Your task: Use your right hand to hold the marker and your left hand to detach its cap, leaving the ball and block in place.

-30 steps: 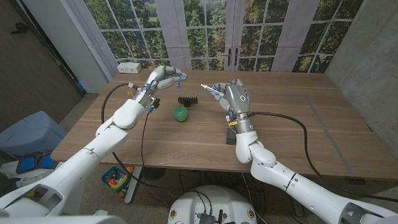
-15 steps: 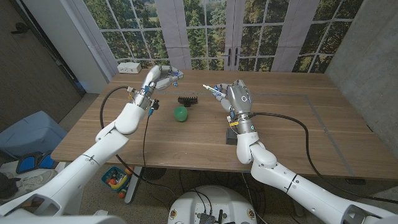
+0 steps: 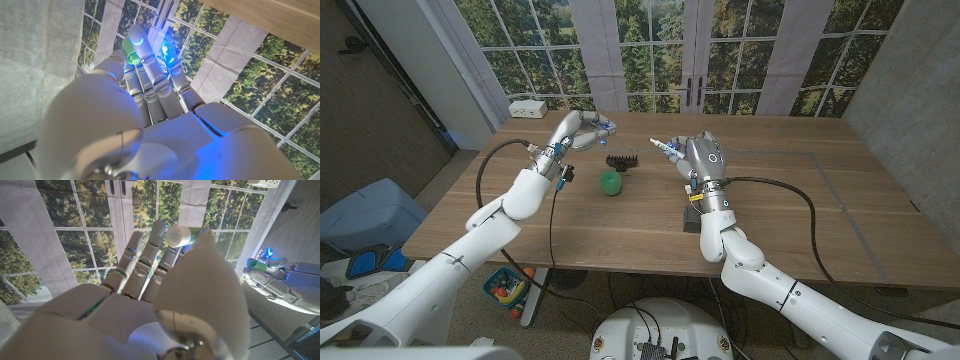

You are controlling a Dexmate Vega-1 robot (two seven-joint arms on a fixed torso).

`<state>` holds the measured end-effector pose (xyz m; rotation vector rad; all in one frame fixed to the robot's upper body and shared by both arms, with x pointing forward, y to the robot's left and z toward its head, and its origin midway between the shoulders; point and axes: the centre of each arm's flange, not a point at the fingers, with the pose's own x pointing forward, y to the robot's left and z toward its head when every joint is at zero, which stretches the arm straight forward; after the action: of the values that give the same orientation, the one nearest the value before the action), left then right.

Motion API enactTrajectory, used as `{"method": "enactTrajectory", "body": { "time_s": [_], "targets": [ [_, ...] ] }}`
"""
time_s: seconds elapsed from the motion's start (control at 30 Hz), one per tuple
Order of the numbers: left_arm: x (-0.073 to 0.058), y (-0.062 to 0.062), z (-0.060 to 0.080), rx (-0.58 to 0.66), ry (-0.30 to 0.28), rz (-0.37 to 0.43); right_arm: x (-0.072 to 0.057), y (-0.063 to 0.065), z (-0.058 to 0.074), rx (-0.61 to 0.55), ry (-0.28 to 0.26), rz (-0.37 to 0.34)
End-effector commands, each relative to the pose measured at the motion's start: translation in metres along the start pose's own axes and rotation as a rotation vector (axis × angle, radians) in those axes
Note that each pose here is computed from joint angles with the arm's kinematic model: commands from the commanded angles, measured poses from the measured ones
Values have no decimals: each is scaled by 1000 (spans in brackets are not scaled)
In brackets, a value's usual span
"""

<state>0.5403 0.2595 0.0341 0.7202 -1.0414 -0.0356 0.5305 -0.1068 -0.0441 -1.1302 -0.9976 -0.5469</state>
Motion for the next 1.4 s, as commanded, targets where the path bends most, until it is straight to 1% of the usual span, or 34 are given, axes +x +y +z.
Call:
{"method": "enactTrajectory", "body": {
  "time_s": [0.03,0.2,0.37,0.47,0.67,0.9,0.97,1.23,1.4],
  "targets": [
    [-17,-18,2,85,8,-42,3,7,1,-15,94,139],
    [-24,-30,1,92,10,-69,4,11,0,-1,146,202],
    [-28,-38,0,95,13,-92,4,14,-3,22,184,254],
    [-29,-42,0,121,11,-107,5,17,-5,31,209,287],
    [-32,-50,-2,150,8,-134,7,24,-12,53,263,345],
    [-38,-62,-6,173,6,-172,8,31,-19,88,324,408],
    [-39,-65,-8,181,8,-184,8,33,-20,93,337,428],
    [-45,-78,-16,224,7,-223,9,40,-23,101,361,475],
    [-48,-85,-21,240,10,-239,11,45,-26,108,383,522]
  ]
}}
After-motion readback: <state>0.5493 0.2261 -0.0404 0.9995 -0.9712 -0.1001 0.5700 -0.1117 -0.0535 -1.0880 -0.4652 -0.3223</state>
